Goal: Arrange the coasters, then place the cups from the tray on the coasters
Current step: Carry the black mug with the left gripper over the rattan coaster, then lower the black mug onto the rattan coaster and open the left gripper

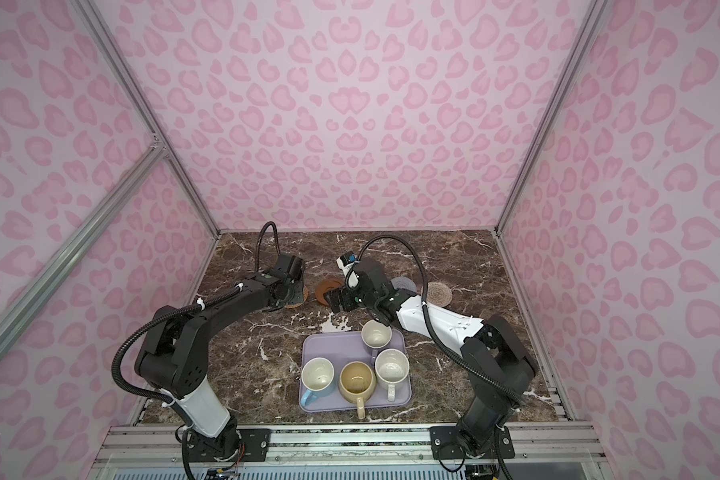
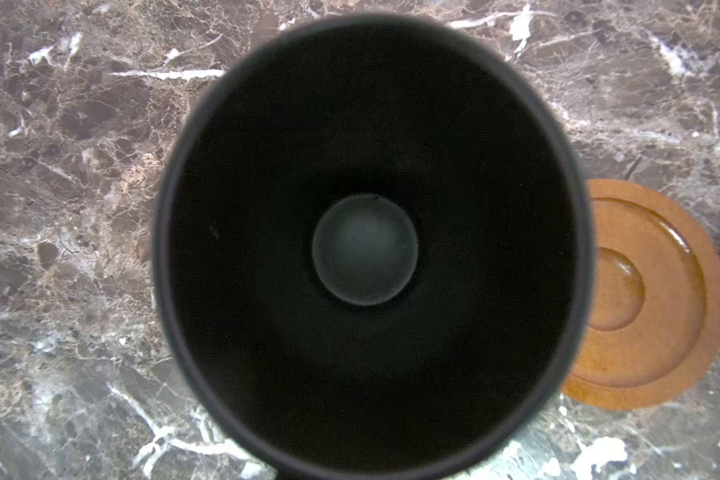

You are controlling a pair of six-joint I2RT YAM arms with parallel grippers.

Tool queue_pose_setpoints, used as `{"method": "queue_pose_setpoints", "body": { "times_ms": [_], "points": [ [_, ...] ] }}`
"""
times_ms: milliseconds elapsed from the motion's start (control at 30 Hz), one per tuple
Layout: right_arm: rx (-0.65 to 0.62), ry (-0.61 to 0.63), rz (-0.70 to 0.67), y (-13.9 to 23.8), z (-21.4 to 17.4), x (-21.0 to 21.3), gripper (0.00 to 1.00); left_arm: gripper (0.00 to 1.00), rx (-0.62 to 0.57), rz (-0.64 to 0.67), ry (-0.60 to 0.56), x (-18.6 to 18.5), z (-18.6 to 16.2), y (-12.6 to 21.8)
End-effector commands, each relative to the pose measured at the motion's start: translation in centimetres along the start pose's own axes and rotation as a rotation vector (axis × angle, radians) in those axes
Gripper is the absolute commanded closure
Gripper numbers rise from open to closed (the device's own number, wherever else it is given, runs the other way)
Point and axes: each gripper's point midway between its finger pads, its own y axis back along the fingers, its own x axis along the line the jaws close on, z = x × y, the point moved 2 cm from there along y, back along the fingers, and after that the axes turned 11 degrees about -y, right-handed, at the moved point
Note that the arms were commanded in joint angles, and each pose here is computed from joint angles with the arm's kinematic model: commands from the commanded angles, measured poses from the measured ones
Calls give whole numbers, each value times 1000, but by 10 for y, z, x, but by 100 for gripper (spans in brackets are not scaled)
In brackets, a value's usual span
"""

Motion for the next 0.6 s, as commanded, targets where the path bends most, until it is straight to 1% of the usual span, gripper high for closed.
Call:
{"method": "queue_pose_setpoints", "body": {
  "times_ms": [0,133,300,333,367,400,500,567],
  "points": [
    [-9,9,6,2,2,2,1,99,-44,19,30,4,6,2],
    [-21,-1,15,5,5,4,1,95,0,39,25,5,1,-3],
    [-35,-6,20,12,9,8,1,69,23,80,22,12,-3,-2],
    [-40,-7,15,13,10,8,1,65,28,80,17,12,-3,-1],
    [-44,-8,13,15,11,7,1,57,26,76,18,12,-2,0],
    [-54,-9,10,17,12,7,1,52,21,70,19,11,0,2],
    [-76,-13,13,22,14,7,1,46,16,71,19,12,4,6],
    [-76,-6,12,26,14,8,1,35,18,84,19,14,5,8]
  ]
}}
